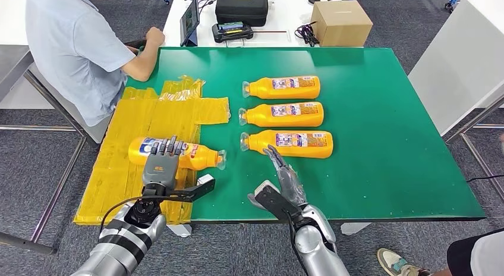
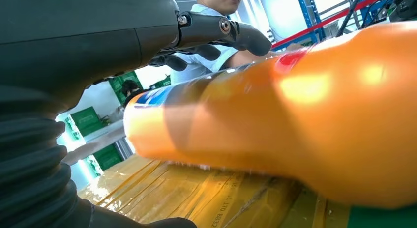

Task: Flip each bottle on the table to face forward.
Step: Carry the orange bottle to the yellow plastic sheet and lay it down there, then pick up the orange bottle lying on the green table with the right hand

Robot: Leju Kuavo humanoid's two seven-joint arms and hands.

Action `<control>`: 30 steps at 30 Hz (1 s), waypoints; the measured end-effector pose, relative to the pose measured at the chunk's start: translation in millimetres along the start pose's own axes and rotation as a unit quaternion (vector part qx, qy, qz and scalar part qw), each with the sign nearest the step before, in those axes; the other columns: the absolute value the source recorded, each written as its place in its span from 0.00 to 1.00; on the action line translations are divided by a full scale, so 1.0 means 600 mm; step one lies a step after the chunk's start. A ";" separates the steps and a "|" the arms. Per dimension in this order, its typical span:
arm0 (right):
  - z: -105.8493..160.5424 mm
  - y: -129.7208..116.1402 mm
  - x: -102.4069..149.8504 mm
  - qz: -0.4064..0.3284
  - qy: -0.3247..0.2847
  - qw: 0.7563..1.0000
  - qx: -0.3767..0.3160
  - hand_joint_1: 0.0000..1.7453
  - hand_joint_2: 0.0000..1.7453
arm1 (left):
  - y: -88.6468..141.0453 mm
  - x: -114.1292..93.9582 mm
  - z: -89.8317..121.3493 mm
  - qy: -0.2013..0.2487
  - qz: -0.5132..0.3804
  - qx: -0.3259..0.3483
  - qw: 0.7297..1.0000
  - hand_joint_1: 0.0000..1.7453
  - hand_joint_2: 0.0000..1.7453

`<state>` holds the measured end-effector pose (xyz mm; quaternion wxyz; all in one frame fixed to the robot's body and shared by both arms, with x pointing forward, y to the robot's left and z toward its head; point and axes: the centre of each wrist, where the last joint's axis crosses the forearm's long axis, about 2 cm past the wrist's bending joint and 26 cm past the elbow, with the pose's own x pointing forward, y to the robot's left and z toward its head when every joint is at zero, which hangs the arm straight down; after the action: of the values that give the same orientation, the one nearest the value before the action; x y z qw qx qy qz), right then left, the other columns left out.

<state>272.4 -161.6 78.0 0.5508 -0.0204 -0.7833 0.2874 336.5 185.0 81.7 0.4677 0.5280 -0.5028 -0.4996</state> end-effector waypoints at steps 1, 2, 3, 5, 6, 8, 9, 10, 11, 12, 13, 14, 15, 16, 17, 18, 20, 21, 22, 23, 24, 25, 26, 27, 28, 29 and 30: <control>0.000 0.000 0.000 0.000 0.000 1.000 0.000 0.00 1.00 | 0.000 0.000 -0.001 -0.001 -0.003 -0.007 1.000 0.00 1.00; 0.000 0.000 -0.001 -0.001 0.000 1.000 0.000 0.00 1.00 | -0.001 0.000 -0.003 -0.003 -0.006 -0.014 1.000 0.00 1.00; -0.001 0.000 -0.001 -0.001 -0.001 1.000 0.000 0.00 1.00 | -0.001 0.000 -0.005 -0.004 -0.009 -0.020 1.000 0.00 1.00; -0.002 0.000 -0.002 -0.001 -0.002 1.000 0.000 0.00 1.00 | -0.001 0.001 -0.009 -0.005 -0.013 -0.030 0.999 0.00 1.00; -0.003 0.000 -0.002 -0.001 -0.003 1.000 0.000 0.00 1.00 | -0.001 0.001 -0.010 -0.005 -0.015 -0.033 0.999 0.00 1.00; -0.005 -0.001 -0.003 0.000 -0.004 1.000 -0.001 0.00 1.00 | -0.003 0.002 -0.012 -0.005 -0.017 -0.038 0.999 0.00 1.00; -0.005 -0.001 -0.003 0.001 -0.004 1.000 -0.002 0.00 1.00 | -0.003 0.003 -0.013 -0.005 -0.016 -0.038 0.999 0.00 1.00; -0.005 -0.001 -0.003 0.002 -0.004 1.000 -0.002 0.00 1.00 | -0.004 0.004 -0.013 -0.005 -0.015 -0.036 0.999 0.00 1.00; -0.005 -0.001 -0.004 0.003 -0.004 1.000 -0.003 0.00 1.00 | -0.004 0.005 -0.011 -0.004 -0.013 -0.032 0.999 0.00 1.00; -0.003 -0.001 -0.004 0.006 -0.003 1.000 -0.004 0.00 1.00 | -0.004 0.007 -0.009 -0.002 -0.009 -0.024 1.000 0.00 1.00; -0.001 0.000 -0.004 0.009 -0.002 1.000 -0.006 0.00 1.00 | -0.004 0.009 -0.005 0.002 -0.005 -0.015 1.000 0.00 1.00; 0.001 0.000 -0.004 0.014 -0.001 1.000 -0.008 0.00 1.00 | -0.004 0.013 0.001 0.006 0.001 -0.003 1.000 0.00 1.00; 0.005 0.001 -0.004 0.020 0.001 1.000 -0.010 0.00 1.00 | -0.001 0.017 0.008 0.010 0.007 0.011 1.000 0.00 1.00; 0.008 0.000 -0.002 0.026 0.003 1.000 -0.013 0.00 1.00 | 0.004 0.023 0.015 0.014 0.013 0.025 1.000 0.00 1.00; 0.011 0.000 -0.001 0.031 0.004 0.999 -0.017 0.00 1.00 | 0.011 0.028 0.022 0.016 0.018 0.039 0.999 0.00 1.00; 0.014 -0.001 0.001 0.037 0.005 0.999 -0.020 0.00 1.00 | 0.021 0.034 0.028 0.017 0.022 0.055 0.998 0.00 1.00; 0.017 -0.004 0.005 0.052 0.007 0.998 -0.027 0.00 1.00 | 0.045 0.044 0.037 0.011 0.032 0.089 0.995 0.00 1.00; 0.019 -0.006 0.008 0.066 0.008 0.997 -0.031 0.00 1.00 | 0.060 0.049 0.041 0.004 0.038 0.111 0.993 0.00 1.00; 0.020 -0.009 0.011 0.089 0.011 0.995 -0.036 0.00 1.00 | 0.075 0.054 0.046 -0.006 0.045 0.131 0.990 0.00 1.00; 0.021 -0.012 0.014 0.122 0.014 0.992 -0.041 0.00 1.00 | 0.089 0.059 0.052 -0.020 0.053 0.150 0.987 0.00 1.00; 0.022 -0.018 0.016 0.160 0.018 0.986 -0.045 0.00 1.00 | 0.101 0.063 0.059 -0.039 0.061 0.167 0.983 0.00 1.00; 0.023 -0.024 0.018 0.203 0.023 0.978 -0.049 0.00 1.00 | 0.112 0.067 0.066 -0.060 0.069 0.181 0.979 0.00 1.00; 0.025 -0.032 0.018 0.243 0.027 0.968 -0.051 0.00 1.00 | 0.122 0.072 0.075 -0.084 0.078 0.194 0.974 0.00 1.00; 0.027 -0.041 0.016 0.278 0.033 0.959 -0.052 0.00 1.00 | 0.131 0.076 0.085 -0.110 0.088 0.208 0.968 0.00 1.00; 0.029 -0.051 0.013 0.308 0.039 0.949 -0.050 0.00 1.00 | 0.140 0.081 0.095 -0.137 0.100 0.221 0.960 0.00 1.00; 0.032 -0.061 0.008 0.331 0.045 0.941 -0.048 0.00 1.00 | 0.149 0.087 0.106 -0.162 0.117 0.233 0.952 0.00 1.00; 0.035 -0.072 0.003 0.350 0.052 0.934 -0.044 0.00 1.00 | 0.158 0.092 0.117 -0.185 0.138 0.244 0.942 0.00 1.00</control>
<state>265.5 -206.3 95.0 0.4535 -0.3326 -0.7090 0.4254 260.4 125.2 168.5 0.2877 0.4497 -0.7547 -0.3813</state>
